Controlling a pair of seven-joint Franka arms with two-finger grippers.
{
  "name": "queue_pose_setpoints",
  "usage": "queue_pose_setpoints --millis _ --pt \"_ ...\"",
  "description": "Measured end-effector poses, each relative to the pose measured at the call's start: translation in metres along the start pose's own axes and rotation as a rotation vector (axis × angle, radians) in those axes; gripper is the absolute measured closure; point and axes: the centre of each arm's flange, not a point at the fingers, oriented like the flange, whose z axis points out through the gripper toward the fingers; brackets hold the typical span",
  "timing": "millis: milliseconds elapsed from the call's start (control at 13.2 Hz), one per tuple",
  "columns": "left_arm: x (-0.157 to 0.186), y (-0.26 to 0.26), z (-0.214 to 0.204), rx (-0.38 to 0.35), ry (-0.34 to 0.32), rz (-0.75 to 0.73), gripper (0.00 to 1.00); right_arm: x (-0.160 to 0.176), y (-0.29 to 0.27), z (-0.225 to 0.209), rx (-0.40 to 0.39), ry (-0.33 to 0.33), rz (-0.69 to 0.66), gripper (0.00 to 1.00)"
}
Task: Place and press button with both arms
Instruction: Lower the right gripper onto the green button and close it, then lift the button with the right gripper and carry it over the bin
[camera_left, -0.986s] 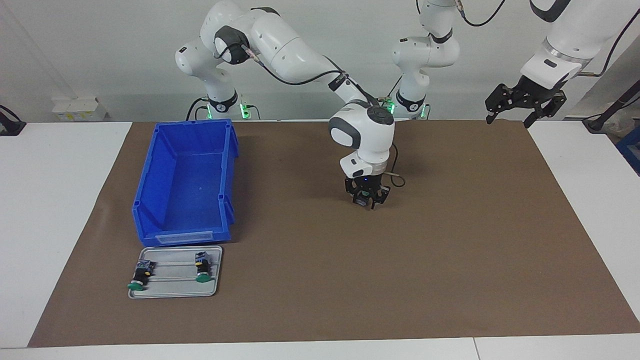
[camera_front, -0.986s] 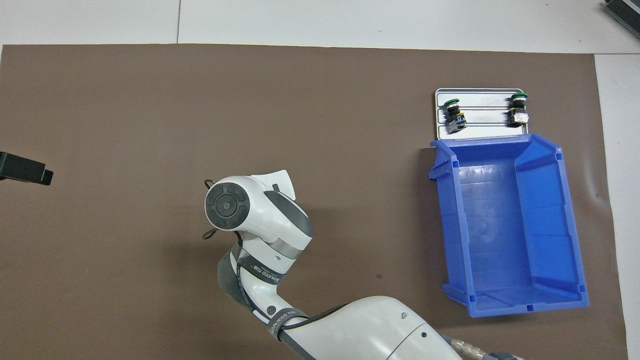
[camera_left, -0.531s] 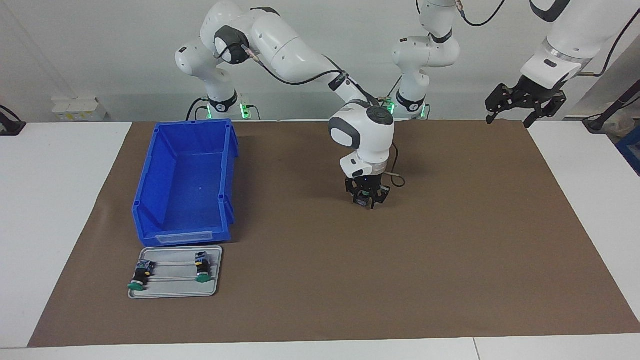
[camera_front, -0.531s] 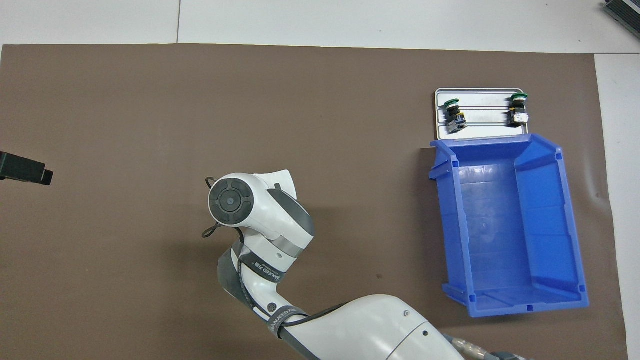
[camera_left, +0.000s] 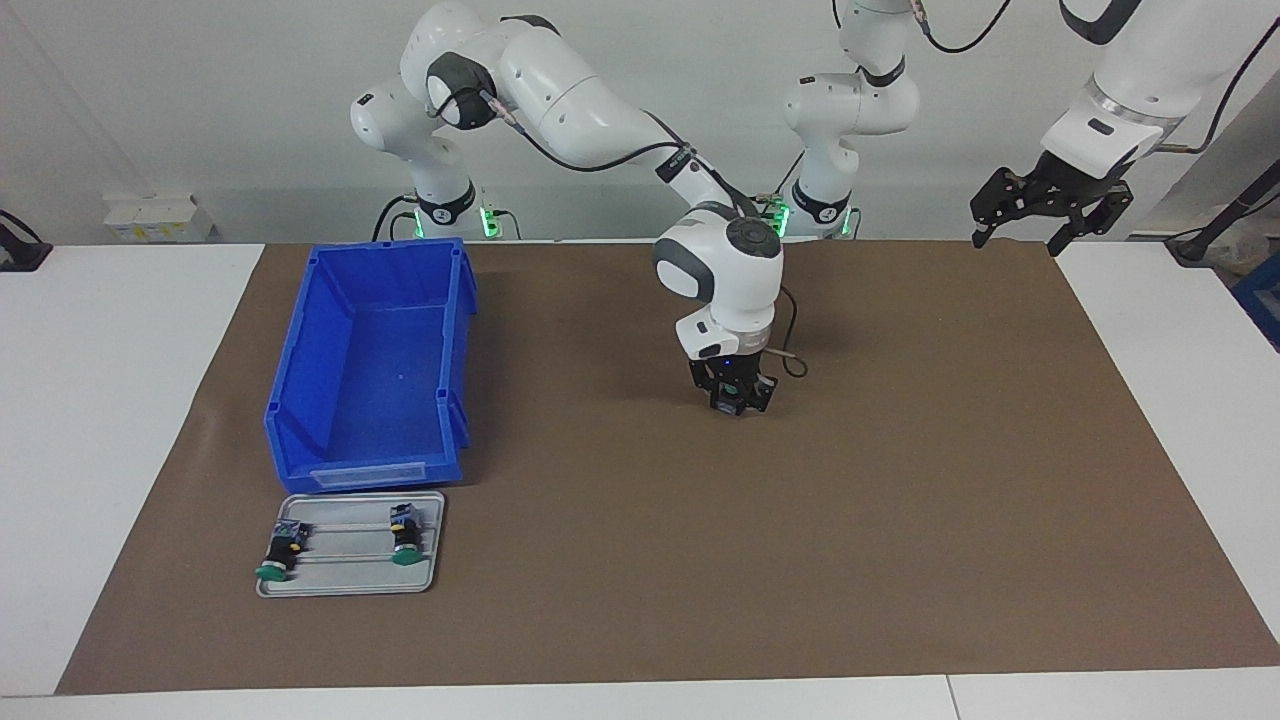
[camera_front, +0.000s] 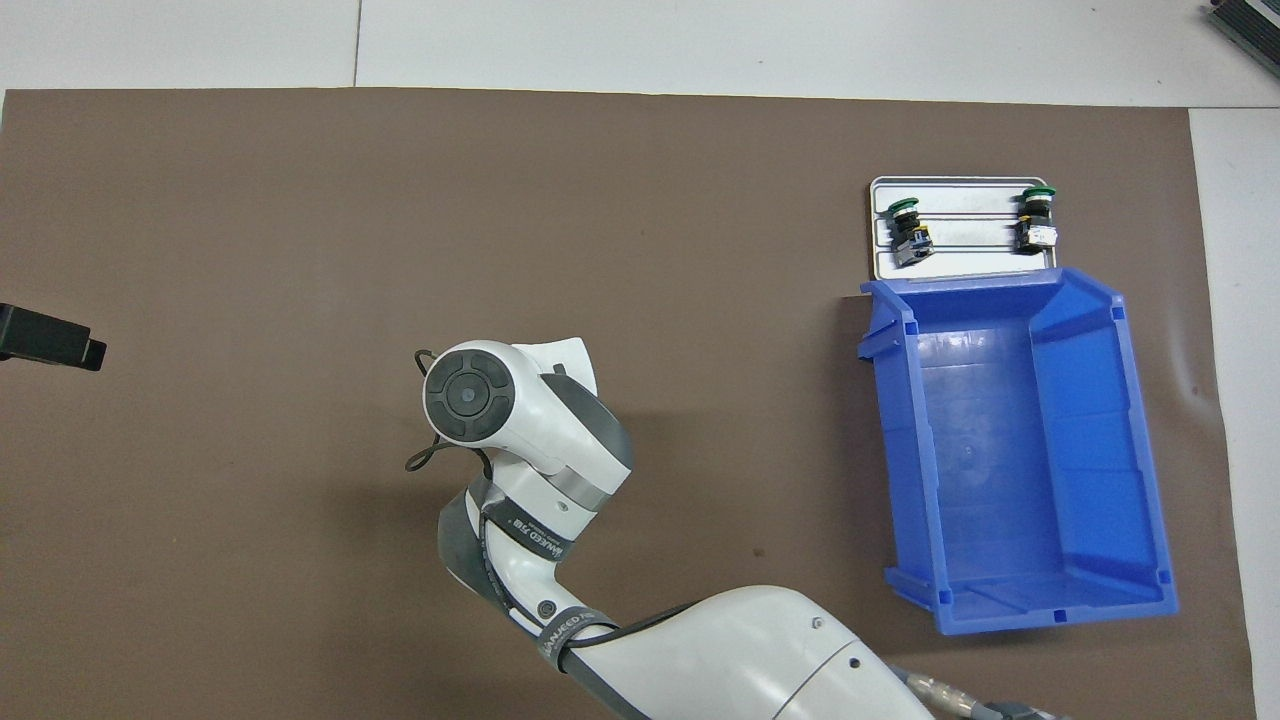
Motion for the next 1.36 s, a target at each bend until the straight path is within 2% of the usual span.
queue_pose_setpoints --millis 455,682,834,1061,1213,1365 --pt "0.000 0.000 0.000 0.000 0.000 0.000 0.00 0.044 0.004 -0.013 0.027 0.009 0.063 0.55" --pt "0.000 0.000 0.000 0.000 0.000 0.000 0.00 0.071 0.010 -0.038 0.038 0.020 0.087 0.55" --pt "0.000 0.000 0.000 0.000 0.000 0.000 0.00 0.112 0.027 -0.072 0.037 0.019 0.080 0.55" --pt "0.000 0.000 0.000 0.000 0.000 0.000 0.00 0.184 0.079 -0.149 0.016 -0.026 0.018 0.55" --pt "0.000 0.000 0.000 0.000 0.000 0.000 0.00 0.218 0.117 -0.193 -0.006 -0.035 -0.051 0.55" --pt "0.000 0.000 0.000 0.000 0.000 0.000 0.00 0.244 0.149 -0.219 -0.023 -0.043 -0.110 0.55"
